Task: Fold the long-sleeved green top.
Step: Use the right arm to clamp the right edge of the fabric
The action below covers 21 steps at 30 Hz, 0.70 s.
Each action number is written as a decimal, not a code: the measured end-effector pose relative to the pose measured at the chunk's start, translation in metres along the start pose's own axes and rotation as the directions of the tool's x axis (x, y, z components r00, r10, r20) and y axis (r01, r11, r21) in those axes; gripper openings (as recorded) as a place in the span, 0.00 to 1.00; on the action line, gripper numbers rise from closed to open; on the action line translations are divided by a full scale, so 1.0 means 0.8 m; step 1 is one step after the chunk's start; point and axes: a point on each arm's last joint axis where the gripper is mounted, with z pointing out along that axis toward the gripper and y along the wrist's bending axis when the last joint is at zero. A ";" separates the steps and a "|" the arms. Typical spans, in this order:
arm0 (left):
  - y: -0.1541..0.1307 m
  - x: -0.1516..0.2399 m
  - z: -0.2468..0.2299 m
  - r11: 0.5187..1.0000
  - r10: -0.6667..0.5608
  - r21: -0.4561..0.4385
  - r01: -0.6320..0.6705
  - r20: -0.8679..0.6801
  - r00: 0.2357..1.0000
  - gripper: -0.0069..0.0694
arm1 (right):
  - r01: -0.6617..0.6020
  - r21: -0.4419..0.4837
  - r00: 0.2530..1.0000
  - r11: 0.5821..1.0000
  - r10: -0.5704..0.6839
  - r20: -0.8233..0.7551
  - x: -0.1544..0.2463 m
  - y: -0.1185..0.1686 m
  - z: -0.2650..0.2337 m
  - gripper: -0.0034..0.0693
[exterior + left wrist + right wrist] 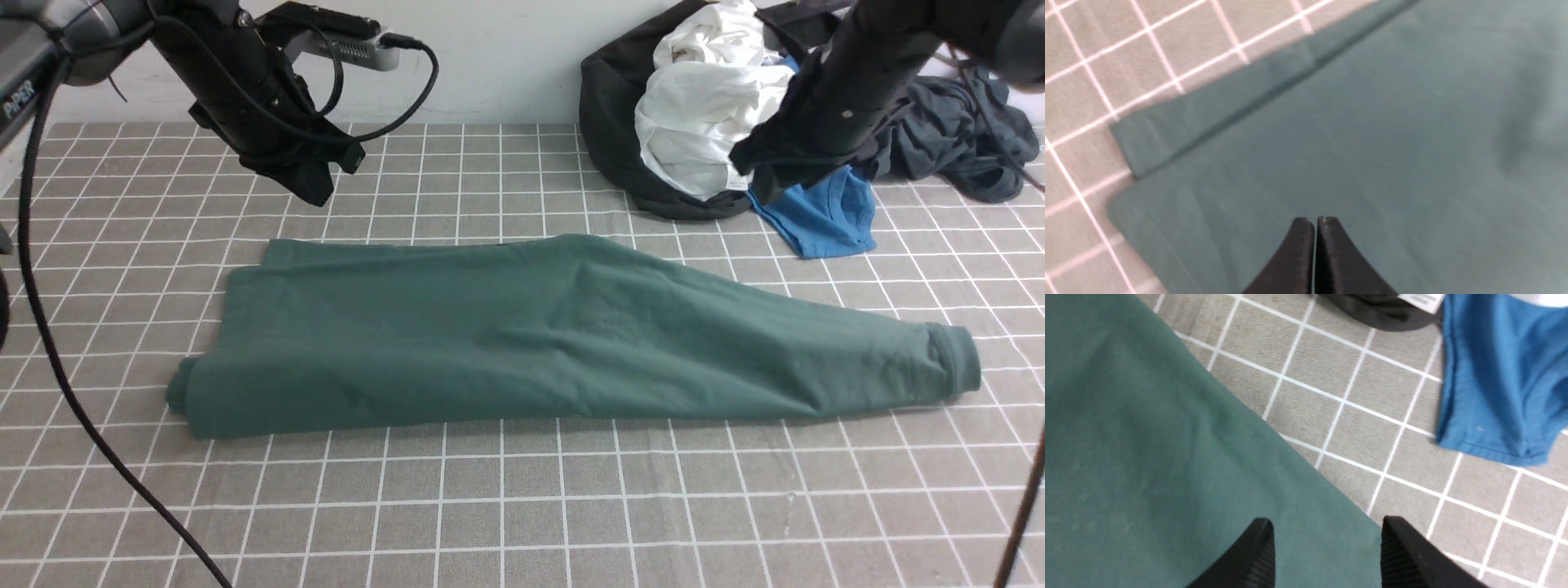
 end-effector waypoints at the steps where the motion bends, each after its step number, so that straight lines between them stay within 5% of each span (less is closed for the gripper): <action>1: -0.005 0.006 -0.007 1.000 0.004 0.002 -0.004 -0.005 1.000 0.08 | -0.005 0.003 1.000 1.000 0.005 0.004 0.005 -0.002 -0.013 0.51; 9: -0.037 0.081 -0.050 1.000 -0.010 0.014 0.011 -0.060 0.998 0.08 | -0.089 0.011 0.994 0.996 0.090 -0.059 0.088 -0.020 -0.066 0.51; 16: -0.047 0.115 -0.047 0.999 -0.033 0.016 0.034 -0.037 0.999 0.08 | -0.318 0.037 0.947 0.947 0.320 -0.040 0.152 -0.069 -0.027 0.53; 21: -0.049 0.120 -0.039 0.999 -0.032 0.037 0.034 -0.047 0.998 0.08 | -0.415 0.061 0.908 0.908 0.417 -0.037 0.170 -0.105 0.023 0.67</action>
